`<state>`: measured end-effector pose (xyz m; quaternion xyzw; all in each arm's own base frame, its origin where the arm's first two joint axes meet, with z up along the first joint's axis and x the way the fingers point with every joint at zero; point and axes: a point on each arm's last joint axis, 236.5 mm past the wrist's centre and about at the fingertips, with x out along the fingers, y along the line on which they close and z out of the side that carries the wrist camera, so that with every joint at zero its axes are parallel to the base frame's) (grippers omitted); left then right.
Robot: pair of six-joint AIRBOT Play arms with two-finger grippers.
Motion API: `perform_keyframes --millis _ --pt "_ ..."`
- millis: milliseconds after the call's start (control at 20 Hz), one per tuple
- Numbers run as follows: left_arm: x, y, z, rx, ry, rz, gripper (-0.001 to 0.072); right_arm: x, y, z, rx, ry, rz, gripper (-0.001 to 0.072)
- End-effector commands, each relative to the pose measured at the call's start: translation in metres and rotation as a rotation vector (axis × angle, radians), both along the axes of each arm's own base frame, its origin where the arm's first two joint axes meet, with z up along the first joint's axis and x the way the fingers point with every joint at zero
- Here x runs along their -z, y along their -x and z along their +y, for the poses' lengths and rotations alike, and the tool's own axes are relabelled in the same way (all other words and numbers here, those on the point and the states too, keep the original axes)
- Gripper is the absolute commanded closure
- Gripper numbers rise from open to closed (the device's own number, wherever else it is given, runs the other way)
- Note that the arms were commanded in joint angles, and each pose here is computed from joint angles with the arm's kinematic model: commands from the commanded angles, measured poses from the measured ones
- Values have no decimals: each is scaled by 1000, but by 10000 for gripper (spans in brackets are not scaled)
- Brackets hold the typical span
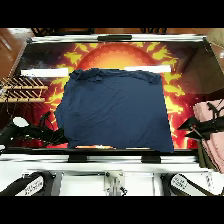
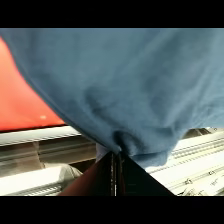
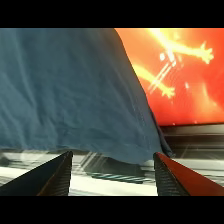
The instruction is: Fold the shirts.
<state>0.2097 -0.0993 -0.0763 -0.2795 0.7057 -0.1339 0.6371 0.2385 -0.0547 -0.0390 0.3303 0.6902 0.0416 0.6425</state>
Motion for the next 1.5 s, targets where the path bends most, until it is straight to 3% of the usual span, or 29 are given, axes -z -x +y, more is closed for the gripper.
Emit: perform_keyframes --millis 0,550,850,1200,1250,1300,1350,1450 --pt "-13 -7 0 7 -5 -57 674 26 24 -1 -58 35 45 81" --pt "-19 -14 2 4 -12 -87 674 48 31 8 -90 -8 143 84" --pt "-19 -12 1 7 -9 -83 674 66 38 16 -234 80 217 84" --pt "-19 -12 1 8 -9 -83 674 79 32 53 -281 82 196 88" --pt "-19 -12 1 8 -9 -83 674 80 30 58 -287 91 194 185" --pt "-20 -13 1 9 -10 -85 674 81 28 63 -297 96 194 354" --pt "-22 -16 2 9 -11 -94 673 80 29 69 -320 95 193 609" --pt "-32 -28 4 22 -18 -142 674 72 27 80 -353 94 170 644"
